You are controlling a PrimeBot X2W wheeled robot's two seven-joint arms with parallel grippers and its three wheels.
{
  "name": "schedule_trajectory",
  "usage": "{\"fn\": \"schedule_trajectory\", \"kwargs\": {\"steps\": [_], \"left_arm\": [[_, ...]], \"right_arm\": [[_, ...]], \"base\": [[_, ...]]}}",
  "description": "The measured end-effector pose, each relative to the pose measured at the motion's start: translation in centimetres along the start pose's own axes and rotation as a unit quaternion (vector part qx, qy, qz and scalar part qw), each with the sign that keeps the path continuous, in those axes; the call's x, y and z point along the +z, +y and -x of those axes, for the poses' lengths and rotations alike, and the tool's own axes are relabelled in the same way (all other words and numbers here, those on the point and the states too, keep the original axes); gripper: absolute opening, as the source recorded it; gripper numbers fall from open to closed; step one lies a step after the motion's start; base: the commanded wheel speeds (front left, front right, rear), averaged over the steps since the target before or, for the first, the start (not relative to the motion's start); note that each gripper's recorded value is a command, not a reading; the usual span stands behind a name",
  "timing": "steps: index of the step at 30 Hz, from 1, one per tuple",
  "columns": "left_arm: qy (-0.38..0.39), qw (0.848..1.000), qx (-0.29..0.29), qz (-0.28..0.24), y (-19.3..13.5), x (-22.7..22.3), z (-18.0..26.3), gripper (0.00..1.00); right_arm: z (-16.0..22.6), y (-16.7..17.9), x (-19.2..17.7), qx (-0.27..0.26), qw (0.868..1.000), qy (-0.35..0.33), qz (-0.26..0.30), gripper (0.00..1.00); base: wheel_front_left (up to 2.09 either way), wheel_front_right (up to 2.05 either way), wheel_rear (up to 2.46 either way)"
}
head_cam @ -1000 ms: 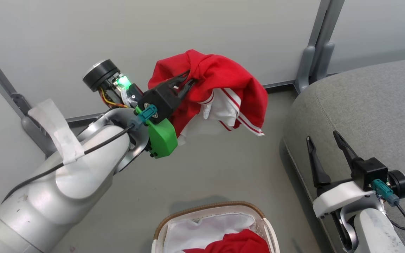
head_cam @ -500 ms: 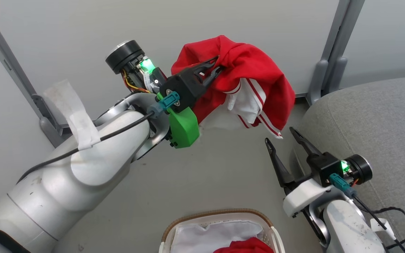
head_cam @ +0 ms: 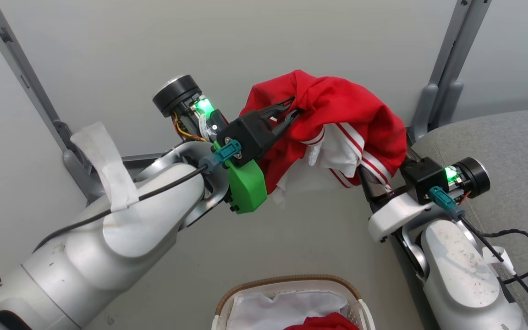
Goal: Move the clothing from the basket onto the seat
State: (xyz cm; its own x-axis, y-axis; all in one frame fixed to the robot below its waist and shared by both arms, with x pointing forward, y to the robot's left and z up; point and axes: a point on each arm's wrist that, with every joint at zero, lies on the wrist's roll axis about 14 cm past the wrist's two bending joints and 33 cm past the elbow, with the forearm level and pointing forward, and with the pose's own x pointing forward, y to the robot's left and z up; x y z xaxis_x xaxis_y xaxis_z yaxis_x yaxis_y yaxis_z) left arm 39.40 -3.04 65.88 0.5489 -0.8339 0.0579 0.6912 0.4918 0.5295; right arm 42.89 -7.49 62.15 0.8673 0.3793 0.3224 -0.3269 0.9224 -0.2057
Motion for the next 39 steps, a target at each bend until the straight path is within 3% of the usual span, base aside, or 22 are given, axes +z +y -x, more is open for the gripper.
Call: {"fn": "schedule_trajectory", "kwargs": {"steps": [9, 10, 12, 17, 25, 39], "left_arm": [[-0.004, 0.996, 0.04, 0.084, -1.2, -2.8, 1.1, 0.0], [-0.008, 0.994, 0.046, 0.098, -1.5, -3.2, 1.3, 0.27], [-0.005, 0.991, 0.055, 0.121, -2.2, -4.1, 1.5, 0.99], [0.007, 0.98, 0.081, 0.181, -3.9, -6.4, 2.3, 1.0], [0.028, 0.949, 0.135, 0.282, -6.5, -9.6, 4.1, 1.0], [0.053, 0.93, 0.183, 0.314, -7.4, -12.7, 6.2, 1.0]], "right_arm": [[-0.5, -0.2, 1.2, -0.003, 1.0, -0.02, -0.013, 0.0], [-0.5, -0.3, 1.3, -0.004, 1.0, -0.022, -0.014, 0.0], [-0.6, -0.4, 1.3, -0.006, 1.0, -0.022, -0.016, 0.0], [-0.6, -1.2, 1.2, -0.017, 0.999, -0.024, -0.018, 0.0], [-0.4, -3.1, 0.6, -0.047, 0.999, -0.019, -0.019, 0.0], [0.3, -4.2, -1.0, -0.065, 0.998, 0.001, -0.018, 0.0]], "base": [[0.0, 0.0, 0.0], [0.0, 0.0, 0.0], [0.0, 0.0, 0.0], [0.0, 0.0, 0.0], [0.0, 0.0, 0.0], [0.0, 0.0, 0.0]]}}
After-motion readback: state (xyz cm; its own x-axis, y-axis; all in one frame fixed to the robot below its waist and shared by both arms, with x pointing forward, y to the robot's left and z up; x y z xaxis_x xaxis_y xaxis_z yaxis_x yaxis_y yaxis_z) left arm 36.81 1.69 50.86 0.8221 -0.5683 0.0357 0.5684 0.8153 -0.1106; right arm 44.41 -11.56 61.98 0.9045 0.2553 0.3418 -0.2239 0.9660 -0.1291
